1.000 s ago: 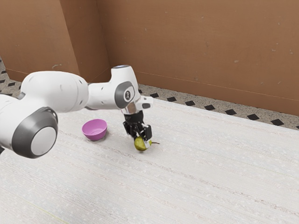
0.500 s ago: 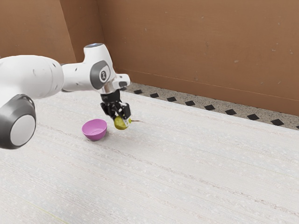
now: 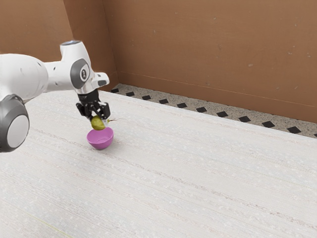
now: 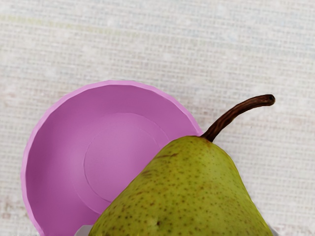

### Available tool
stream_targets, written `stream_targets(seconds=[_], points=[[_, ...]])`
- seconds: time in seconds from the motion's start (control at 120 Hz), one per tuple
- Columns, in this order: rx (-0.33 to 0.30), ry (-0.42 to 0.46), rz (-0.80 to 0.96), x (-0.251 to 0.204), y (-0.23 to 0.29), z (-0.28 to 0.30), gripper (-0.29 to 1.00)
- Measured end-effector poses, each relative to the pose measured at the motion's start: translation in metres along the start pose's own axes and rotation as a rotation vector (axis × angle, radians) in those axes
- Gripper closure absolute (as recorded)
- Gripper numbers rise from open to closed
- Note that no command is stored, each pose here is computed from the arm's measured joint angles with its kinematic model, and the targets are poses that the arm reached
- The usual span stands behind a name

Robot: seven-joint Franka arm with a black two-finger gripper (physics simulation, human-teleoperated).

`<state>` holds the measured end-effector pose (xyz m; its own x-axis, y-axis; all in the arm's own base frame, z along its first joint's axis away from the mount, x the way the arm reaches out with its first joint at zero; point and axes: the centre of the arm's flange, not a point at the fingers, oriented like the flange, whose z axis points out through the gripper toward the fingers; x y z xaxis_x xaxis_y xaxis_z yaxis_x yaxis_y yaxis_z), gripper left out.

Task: Place the pear in the bowl.

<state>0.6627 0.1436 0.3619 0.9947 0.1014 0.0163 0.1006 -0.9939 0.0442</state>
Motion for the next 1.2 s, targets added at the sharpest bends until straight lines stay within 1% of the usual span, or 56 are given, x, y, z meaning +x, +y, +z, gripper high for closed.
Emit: stream_targets(seconds=[0.075, 0.125, 0.25, 0.325, 0.525, 0.7, 0.792, 0.917, 0.992, 1.083, 1.2], points=[[-0.001, -0.012, -0.004, 0.000, -0.002, 0.009, 0.49], [-0.003, -0.016, -0.005, 0.001, -0.002, 0.012, 0.45], [-0.013, -0.020, -0.010, 0.000, -0.007, 0.014, 0.26], [-0.019, -0.022, -0.010, -0.001, -0.009, 0.016, 0.18], [-0.026, -0.019, 0.004, -0.001, -0.009, 0.013, 0.07], [0.027, 0.042, 0.121, 0.002, 0.029, -0.042, 0.03], [0.029, 0.090, 0.175, -0.008, 0.049, -0.095, 0.02], [0.048, 0.145, 0.282, -0.024, 0.098, -0.154, 0.01], [0.065, 0.154, 0.316, -0.030, 0.119, -0.174, 0.01], [0.102, 0.165, 0.353, -0.034, 0.150, -0.196, 0.01], [0.127, 0.159, 0.342, -0.036, 0.158, -0.206, 0.00]])
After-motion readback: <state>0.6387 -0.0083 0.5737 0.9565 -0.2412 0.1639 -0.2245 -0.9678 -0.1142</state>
